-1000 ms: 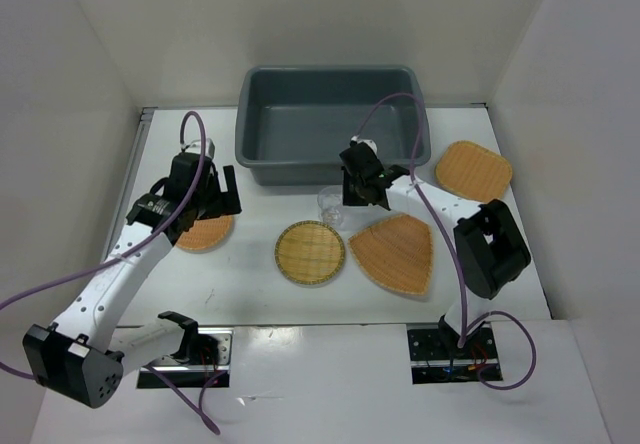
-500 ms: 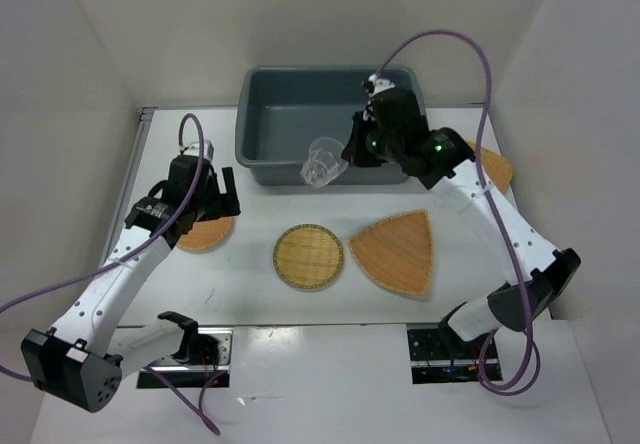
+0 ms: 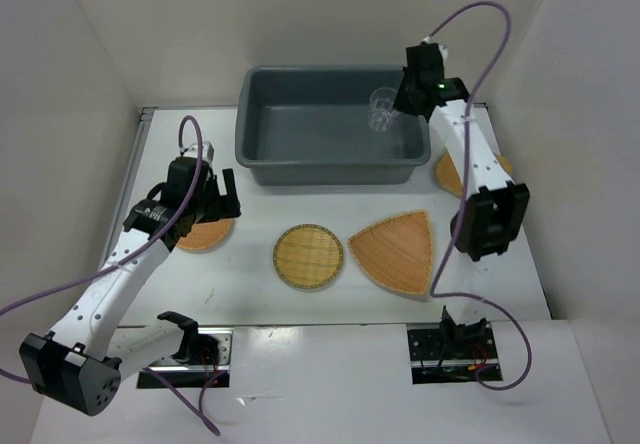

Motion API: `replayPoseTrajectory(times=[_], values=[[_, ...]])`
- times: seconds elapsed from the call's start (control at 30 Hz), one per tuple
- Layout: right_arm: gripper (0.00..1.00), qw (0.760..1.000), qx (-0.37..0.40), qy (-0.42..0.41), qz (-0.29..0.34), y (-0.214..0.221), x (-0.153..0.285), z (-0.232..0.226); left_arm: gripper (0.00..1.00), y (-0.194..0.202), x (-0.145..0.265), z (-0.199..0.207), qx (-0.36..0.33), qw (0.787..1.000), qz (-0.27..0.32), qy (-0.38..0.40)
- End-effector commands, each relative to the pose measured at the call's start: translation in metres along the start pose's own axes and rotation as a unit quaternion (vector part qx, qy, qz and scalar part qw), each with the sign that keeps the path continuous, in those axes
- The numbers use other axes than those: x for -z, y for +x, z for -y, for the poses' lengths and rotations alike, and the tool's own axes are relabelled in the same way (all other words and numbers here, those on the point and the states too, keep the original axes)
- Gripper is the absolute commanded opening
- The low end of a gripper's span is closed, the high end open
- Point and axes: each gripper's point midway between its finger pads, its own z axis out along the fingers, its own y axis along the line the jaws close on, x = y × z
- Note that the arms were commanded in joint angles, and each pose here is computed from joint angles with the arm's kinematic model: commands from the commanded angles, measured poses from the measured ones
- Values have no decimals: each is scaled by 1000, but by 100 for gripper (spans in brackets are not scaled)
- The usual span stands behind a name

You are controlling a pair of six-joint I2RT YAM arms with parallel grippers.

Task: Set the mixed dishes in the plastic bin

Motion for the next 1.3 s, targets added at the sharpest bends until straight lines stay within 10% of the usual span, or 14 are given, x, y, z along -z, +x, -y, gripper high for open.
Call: replayPoseTrajectory(times=[0.0,0.63,0.93,1.27], values=[[0,1000,17,14,-9,17,-34,-4,95,-9,6,2,-10,1000,23,11],[2,984,67,123,-114,121,-124,44,96,-1,-2,-5,-8,1000,12,-9],[57,989,60,99,-89,88,-100,30,100,-1,-2,-5,-8,1000,12,-9],[71,999,23,31,15,13,24,20,100,-1,-13,6,13,1000,4,7]])
